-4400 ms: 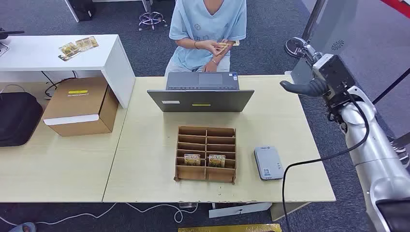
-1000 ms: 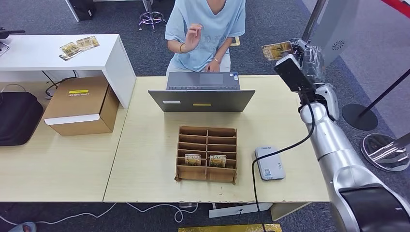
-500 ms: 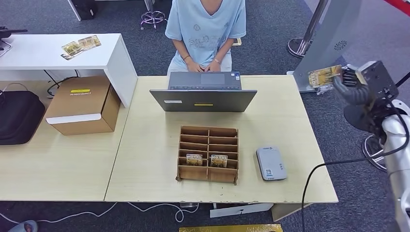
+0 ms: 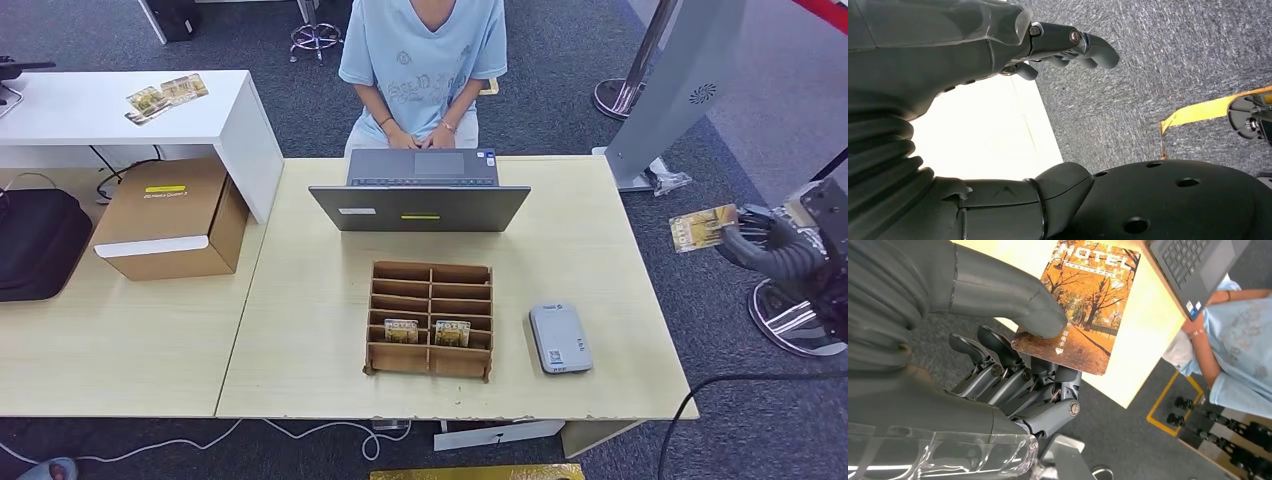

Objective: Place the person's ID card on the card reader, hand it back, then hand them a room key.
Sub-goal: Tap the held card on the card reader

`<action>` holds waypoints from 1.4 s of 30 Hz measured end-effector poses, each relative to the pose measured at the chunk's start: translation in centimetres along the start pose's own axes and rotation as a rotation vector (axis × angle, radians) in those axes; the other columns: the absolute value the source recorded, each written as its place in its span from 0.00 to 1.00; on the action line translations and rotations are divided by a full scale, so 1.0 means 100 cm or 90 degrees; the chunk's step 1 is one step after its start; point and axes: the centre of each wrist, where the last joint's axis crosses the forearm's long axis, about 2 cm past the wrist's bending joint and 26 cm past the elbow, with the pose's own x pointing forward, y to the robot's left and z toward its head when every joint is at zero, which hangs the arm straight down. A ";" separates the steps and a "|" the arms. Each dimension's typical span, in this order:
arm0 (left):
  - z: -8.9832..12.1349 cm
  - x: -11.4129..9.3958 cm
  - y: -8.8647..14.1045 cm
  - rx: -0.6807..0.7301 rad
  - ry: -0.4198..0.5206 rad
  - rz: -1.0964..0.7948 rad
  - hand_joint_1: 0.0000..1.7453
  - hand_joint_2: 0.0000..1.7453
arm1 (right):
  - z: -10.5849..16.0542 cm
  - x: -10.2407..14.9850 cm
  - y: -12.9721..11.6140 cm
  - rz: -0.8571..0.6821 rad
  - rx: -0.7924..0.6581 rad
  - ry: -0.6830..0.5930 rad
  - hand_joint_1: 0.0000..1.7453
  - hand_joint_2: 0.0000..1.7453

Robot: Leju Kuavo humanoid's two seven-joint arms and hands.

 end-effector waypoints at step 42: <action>0.000 -0.003 0.006 -0.020 0.018 -0.013 0.00 1.00 | -0.027 -0.048 0.133 -0.014 0.237 0.067 1.00 1.00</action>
